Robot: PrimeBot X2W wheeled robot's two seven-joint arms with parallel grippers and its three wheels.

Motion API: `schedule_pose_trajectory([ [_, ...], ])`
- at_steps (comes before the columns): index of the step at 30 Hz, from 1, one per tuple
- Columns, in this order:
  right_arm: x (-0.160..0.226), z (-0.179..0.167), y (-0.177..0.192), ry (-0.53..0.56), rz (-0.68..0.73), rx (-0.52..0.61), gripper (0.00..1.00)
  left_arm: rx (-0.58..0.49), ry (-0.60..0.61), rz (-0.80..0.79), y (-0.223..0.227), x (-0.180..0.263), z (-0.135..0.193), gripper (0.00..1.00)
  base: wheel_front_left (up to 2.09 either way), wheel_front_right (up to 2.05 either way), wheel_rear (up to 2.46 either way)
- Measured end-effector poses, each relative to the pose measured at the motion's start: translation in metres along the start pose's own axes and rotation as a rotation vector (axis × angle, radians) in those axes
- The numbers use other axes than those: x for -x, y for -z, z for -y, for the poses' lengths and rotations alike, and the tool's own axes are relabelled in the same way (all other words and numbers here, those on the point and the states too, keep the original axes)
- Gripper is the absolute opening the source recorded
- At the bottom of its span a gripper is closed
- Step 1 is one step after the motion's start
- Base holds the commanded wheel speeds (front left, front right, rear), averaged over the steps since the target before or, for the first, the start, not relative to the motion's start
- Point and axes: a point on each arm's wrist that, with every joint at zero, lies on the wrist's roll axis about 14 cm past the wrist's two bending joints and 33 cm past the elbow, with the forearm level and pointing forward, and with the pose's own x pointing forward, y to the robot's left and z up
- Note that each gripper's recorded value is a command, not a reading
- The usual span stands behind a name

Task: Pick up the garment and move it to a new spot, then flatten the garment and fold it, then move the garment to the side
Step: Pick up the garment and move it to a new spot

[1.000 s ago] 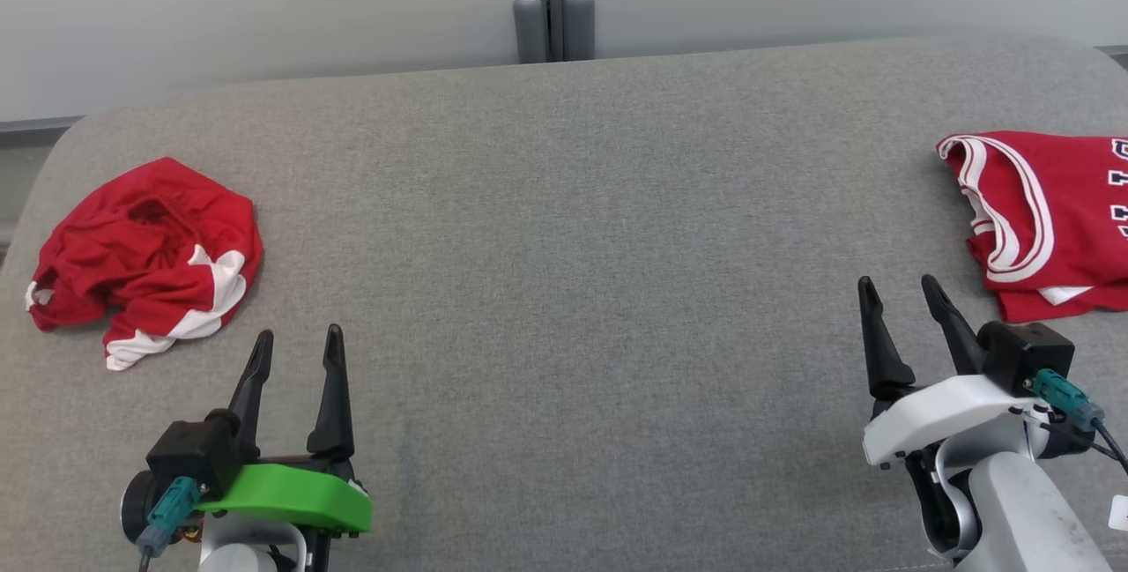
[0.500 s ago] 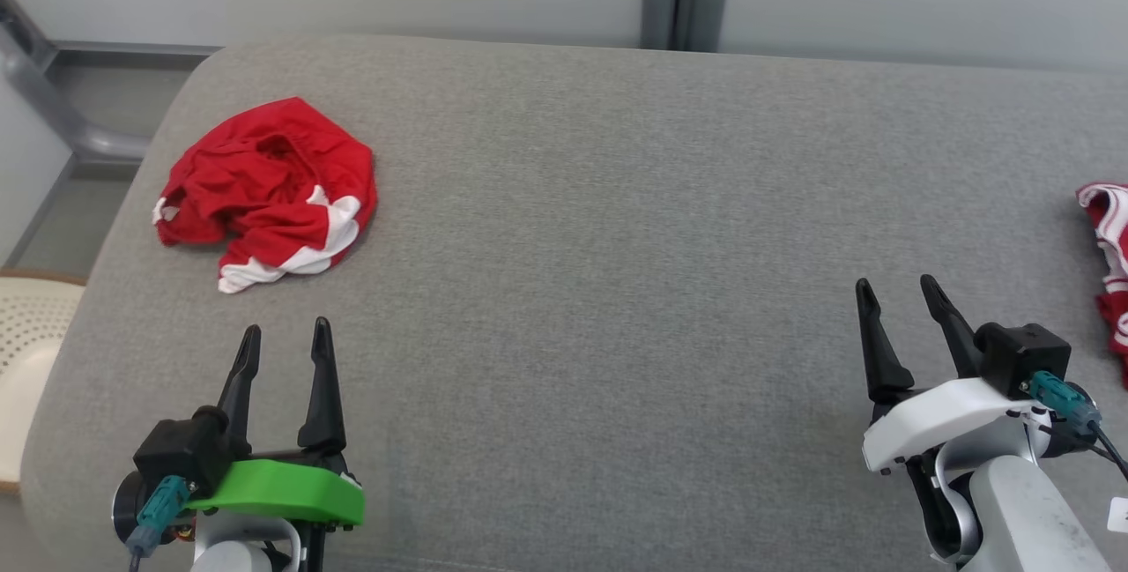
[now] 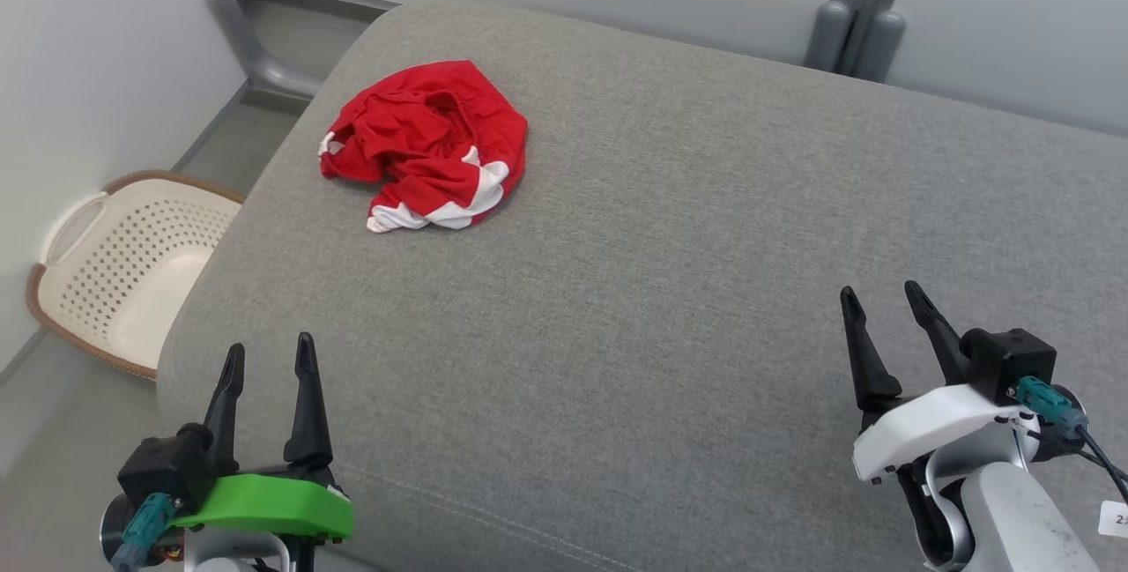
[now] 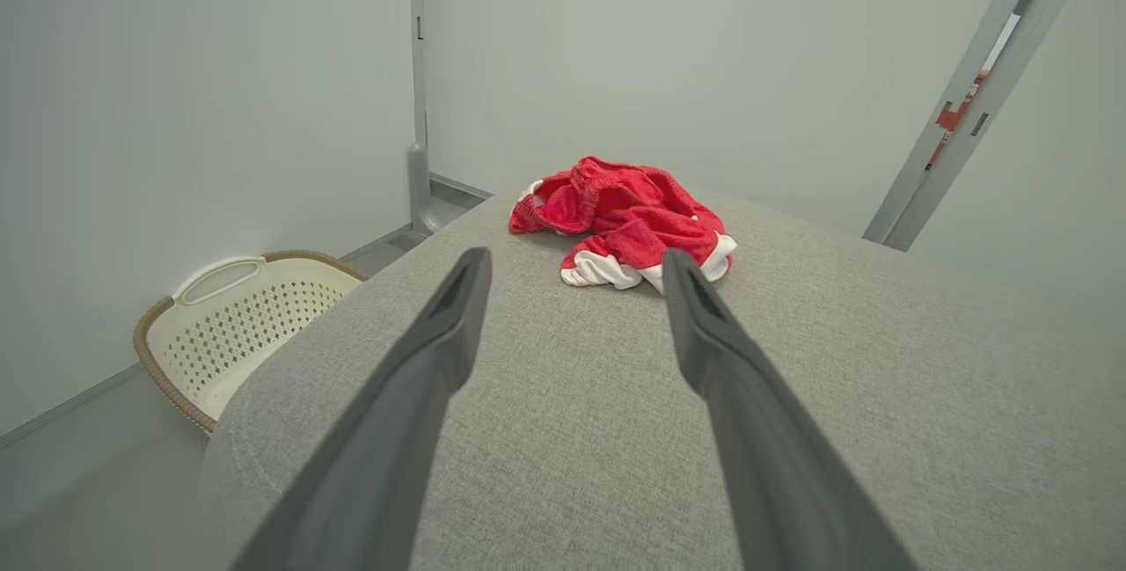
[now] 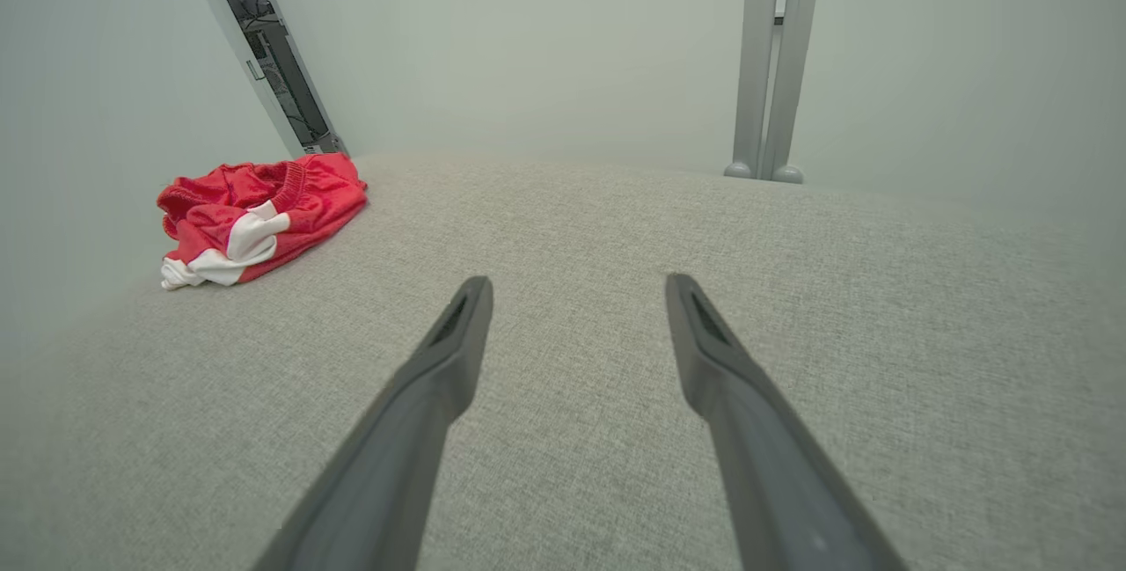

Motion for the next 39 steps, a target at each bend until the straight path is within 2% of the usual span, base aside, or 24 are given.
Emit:
schedule_pose_trajectory([
  [10,-0.014,-0.031,0.001,-0.087,-0.005,-0.006,1.0,0.003,-0.099,0.026,-0.009,0.022,-0.032,1.0,0.0,0.0,0.0],
  [18,-0.013,-0.023,0.004,-0.073,-0.018,-0.001,1.0,0.001,-0.079,-0.017,0.004,0.015,-0.025,1.0,0.0,0.0,0.0],
  [28,-0.016,-0.008,0.005,-0.054,-0.02,-0.006,1.0,-0.01,0.004,-0.073,0.017,-0.039,0.001,1.0,0.0,0.0,0.0],
  [39,-0.015,0.019,0.001,-0.021,0.002,0.003,1.0,0.044,0.007,-0.188,0.034,-0.134,0.017,1.0,0.0,0.0,0.0],
])
